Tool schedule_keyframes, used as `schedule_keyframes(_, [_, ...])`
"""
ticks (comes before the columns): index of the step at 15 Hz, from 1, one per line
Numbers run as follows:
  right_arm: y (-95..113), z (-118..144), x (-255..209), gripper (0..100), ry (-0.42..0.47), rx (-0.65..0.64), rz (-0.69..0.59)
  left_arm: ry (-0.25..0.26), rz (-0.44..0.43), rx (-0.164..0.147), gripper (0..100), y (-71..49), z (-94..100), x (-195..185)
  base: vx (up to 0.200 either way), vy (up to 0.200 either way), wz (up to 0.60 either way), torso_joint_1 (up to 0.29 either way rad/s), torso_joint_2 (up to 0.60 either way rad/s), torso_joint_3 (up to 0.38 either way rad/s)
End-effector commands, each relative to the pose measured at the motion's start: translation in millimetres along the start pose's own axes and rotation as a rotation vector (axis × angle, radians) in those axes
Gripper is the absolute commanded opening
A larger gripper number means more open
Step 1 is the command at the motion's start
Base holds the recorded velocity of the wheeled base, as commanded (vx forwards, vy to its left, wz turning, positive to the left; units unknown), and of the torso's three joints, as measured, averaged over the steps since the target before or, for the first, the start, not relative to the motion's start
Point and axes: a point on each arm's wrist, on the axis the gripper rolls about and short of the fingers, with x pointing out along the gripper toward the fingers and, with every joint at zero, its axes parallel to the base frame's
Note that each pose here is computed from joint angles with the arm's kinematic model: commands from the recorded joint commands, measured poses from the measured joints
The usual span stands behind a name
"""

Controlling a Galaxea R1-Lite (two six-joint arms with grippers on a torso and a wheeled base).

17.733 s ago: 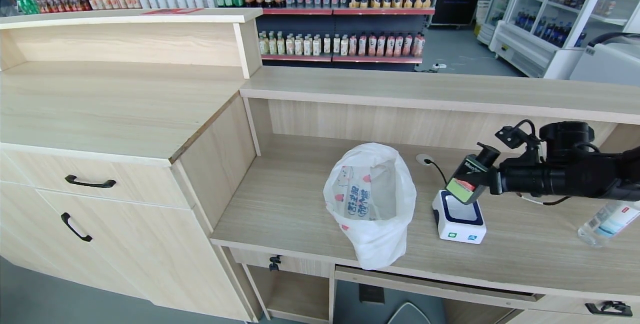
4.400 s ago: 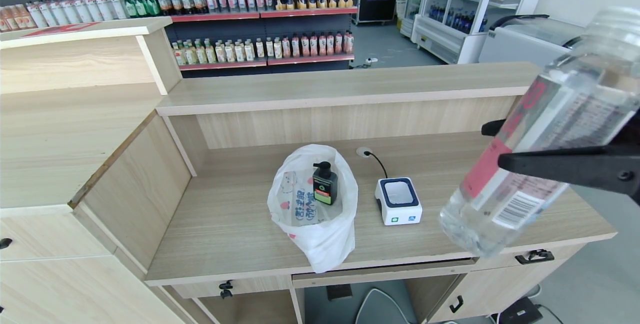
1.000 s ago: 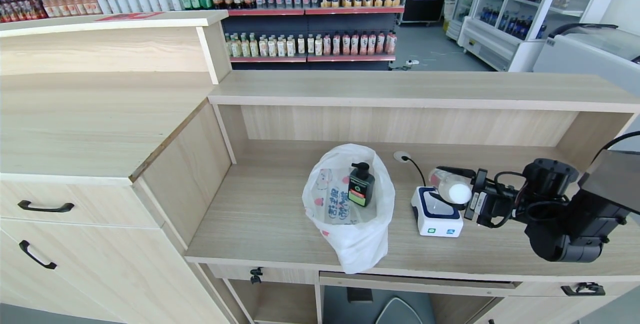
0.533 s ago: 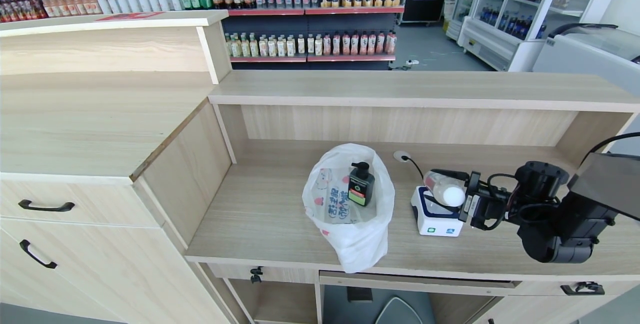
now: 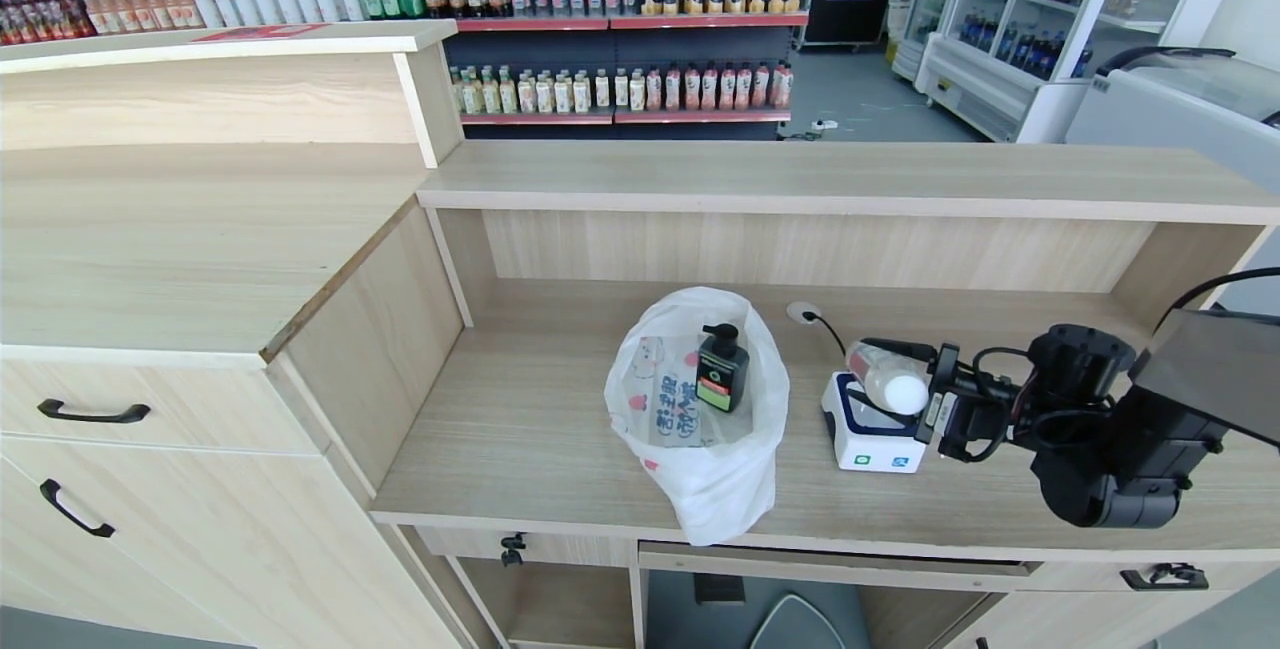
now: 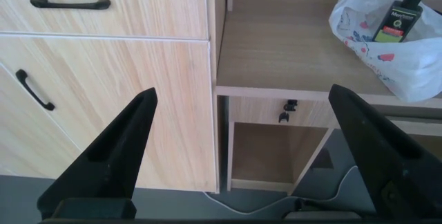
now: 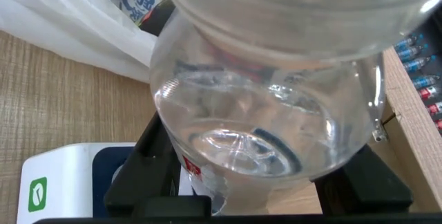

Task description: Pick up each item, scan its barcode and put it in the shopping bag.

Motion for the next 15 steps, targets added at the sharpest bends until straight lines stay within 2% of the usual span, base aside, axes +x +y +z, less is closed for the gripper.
schedule_keyframes(1, [4, -3, 2, 0, -0.003, 0.004, 0.001, -0.001, 0.000, 0.000, 100, 0.0, 0.0, 0, 0.000, 0.000, 0.00, 0.000, 0.00, 0.000])
schedule_keyframes(8, [10, -8, 3, 0, 0.002, 0.014, 0.006, -0.001, 0.000, 0.000, 100, 0.0, 0.0, 0, 0.000, 0.000, 0.00, 0.000, 0.00, 0.000])
schedule_keyframes(10, [2, -5, 2, 0, -0.001, 0.052, -0.007, -0.001, 0.000, 0.000, 100, 0.0, 0.0, 0, 0.000, 0.000, 0.00, 0.000, 0.00, 0.000])
schedule_keyframes(12, [-26, 7, 1, 0, -0.019, 0.090, -0.046, -0.001, 0.000, 0.000, 100, 0.0, 0.0, 0, 0.000, 0.000, 0.00, 0.000, 0.00, 0.000])
schedule_keyframes(13, [-54, 24, -7, 0, -0.026, 0.155, -0.082, -0.001, 0.000, 0.000, 100, 0.0, 0.0, 0, 0.000, 0.000, 0.00, 0.000, 0.00, 0.000])
schedule_keyframes(15, [-91, 49, -37, 0, 0.045, 0.329, -0.174, -0.001, 0.000, 0.000, 100, 0.0, 0.0, 0, 0.000, 0.000, 0.00, 0.000, 0.00, 0.000])
